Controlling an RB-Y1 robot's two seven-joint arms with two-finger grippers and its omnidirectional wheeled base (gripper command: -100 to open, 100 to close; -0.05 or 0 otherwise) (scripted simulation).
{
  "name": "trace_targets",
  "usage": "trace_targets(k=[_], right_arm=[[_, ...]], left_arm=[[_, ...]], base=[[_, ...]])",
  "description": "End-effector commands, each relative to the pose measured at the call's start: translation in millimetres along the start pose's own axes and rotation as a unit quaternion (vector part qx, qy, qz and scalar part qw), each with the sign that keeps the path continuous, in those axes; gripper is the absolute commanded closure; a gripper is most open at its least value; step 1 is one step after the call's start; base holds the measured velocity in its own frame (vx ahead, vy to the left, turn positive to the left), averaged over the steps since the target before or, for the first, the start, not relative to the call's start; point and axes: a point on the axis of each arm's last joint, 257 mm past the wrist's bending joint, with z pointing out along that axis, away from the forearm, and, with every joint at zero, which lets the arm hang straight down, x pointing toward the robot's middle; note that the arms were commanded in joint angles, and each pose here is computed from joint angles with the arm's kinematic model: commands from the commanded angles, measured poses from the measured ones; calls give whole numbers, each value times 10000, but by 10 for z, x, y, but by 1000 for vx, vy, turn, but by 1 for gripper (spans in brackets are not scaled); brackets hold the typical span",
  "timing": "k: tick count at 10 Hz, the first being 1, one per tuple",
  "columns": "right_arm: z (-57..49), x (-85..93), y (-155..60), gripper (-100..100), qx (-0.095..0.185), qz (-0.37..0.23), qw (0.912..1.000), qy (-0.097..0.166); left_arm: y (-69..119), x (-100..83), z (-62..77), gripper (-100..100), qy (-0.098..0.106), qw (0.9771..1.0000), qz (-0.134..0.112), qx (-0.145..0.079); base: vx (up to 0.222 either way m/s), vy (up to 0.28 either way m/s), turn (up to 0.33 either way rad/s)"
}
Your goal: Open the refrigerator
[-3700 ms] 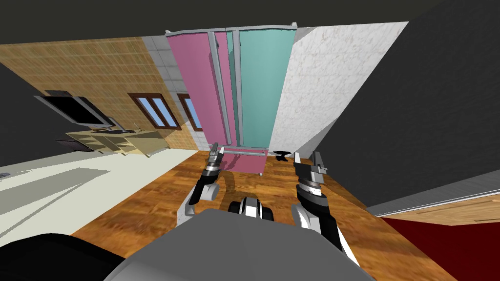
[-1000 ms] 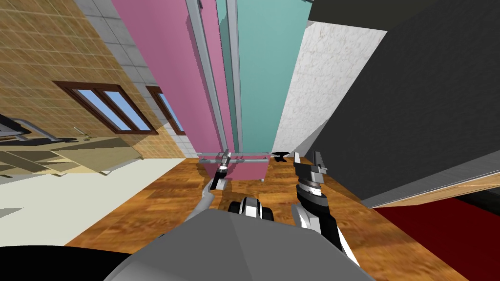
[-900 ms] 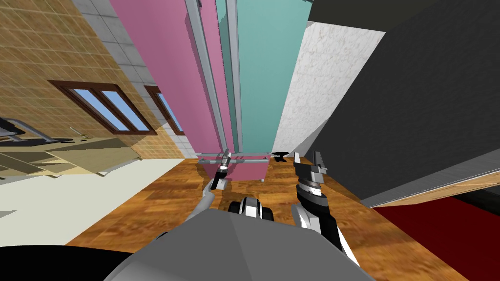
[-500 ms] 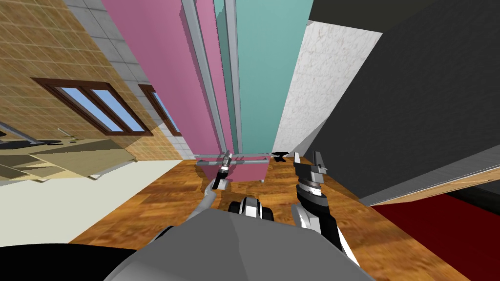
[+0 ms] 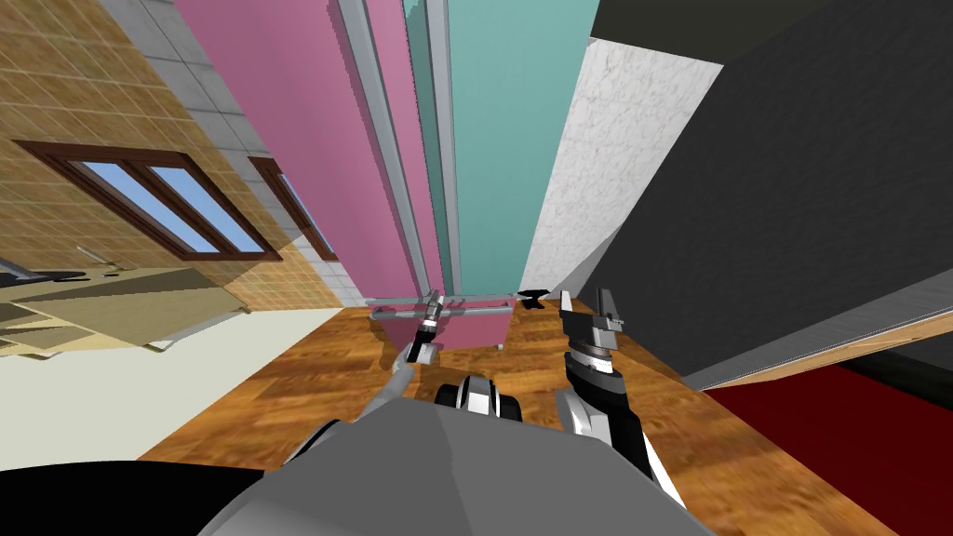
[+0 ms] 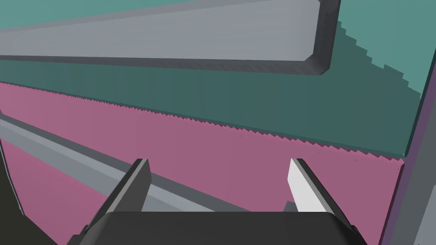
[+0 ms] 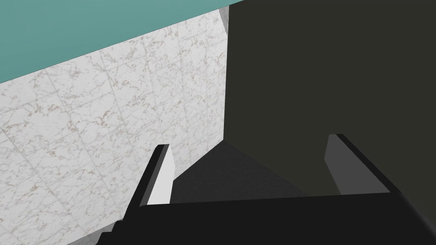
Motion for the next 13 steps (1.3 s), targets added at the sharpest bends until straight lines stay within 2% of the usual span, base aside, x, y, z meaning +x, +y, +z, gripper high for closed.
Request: trace_targets(k=[1, 4, 9, 10, 13], right_arm=[[0, 0, 0, 0, 0, 0, 10000, 0], [0, 0, 0, 0, 0, 0, 10000, 0], [0, 0, 0, 0, 0, 0, 10000, 0], [0, 0, 0, 0, 0, 0, 10000, 0], [0, 0, 0, 0, 0, 0, 10000, 0]], left_arm=[[122, 13, -61, -100, 13, 10000, -31, -90], [231, 77, -105, -100, 41, 9998, -107, -134], [464, 195, -257, -100, 68, 9991, -239, -346], [464, 195, -257, -100, 68, 9991, -239, -346], [592, 367, -368, -100, 83, 9980, -423, -463]], base=[[34, 13, -21], [36, 18, -32], [38, 15, -33], [22, 8, -18], [35, 11, -40]])
